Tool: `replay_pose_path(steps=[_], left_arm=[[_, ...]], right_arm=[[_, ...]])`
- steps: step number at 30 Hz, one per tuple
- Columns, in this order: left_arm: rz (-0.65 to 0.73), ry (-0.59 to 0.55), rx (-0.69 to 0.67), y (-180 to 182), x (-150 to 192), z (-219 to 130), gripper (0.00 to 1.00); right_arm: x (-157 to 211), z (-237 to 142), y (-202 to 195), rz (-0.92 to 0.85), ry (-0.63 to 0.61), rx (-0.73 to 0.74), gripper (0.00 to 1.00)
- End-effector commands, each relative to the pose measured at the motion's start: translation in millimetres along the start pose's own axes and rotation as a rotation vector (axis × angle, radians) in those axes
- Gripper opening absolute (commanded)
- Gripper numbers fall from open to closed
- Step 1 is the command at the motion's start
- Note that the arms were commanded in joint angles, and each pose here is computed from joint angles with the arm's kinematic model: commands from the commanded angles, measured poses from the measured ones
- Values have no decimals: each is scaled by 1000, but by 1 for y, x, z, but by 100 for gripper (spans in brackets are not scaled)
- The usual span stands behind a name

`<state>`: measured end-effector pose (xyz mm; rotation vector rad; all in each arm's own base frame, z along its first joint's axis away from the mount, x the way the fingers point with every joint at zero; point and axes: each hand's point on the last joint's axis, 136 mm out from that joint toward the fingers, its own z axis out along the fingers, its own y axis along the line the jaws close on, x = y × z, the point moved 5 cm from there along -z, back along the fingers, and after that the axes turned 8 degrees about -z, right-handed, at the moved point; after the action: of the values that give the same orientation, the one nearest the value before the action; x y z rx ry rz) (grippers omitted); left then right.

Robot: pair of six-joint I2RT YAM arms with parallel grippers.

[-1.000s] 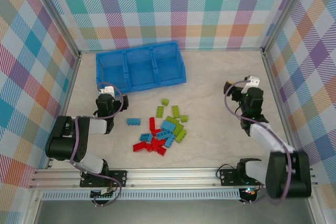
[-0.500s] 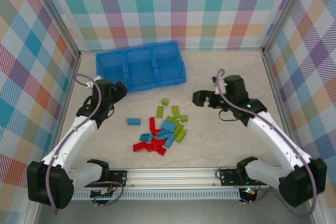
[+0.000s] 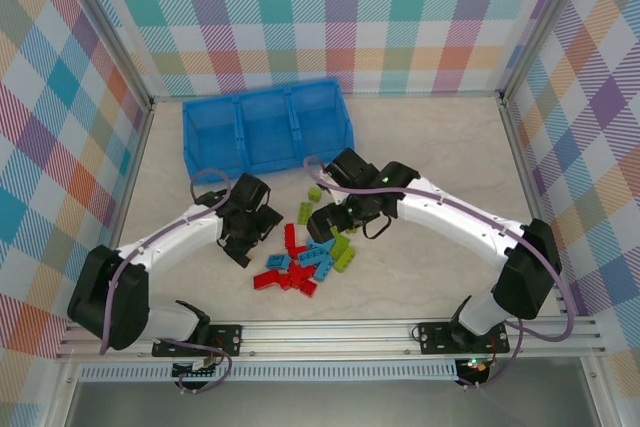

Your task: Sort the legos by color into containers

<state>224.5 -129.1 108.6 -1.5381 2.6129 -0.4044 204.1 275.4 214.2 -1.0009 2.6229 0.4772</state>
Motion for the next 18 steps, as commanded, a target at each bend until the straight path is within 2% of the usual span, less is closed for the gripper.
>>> replay_pose_path(steps=[1,6,10,16,18], left_arm=[[-68,-63,-7,-5,-8,10,100],[-48,-153,14,-14,-21,17,99],[-47,-162,40,-20,-28,23,93],[-70,-169,-16,-10,-39,33,66],[-83,-157,-36,-5,-40,37,60]], right_arm=[[4,-15,-3,-35,-14,51,100],[16,-24,-4,-17,-12,57,100],[22,-27,-6,-14,-2,77,100],[26,-24,0,-18,23,41,100],[27,-21,2,-23,36,35,100]])
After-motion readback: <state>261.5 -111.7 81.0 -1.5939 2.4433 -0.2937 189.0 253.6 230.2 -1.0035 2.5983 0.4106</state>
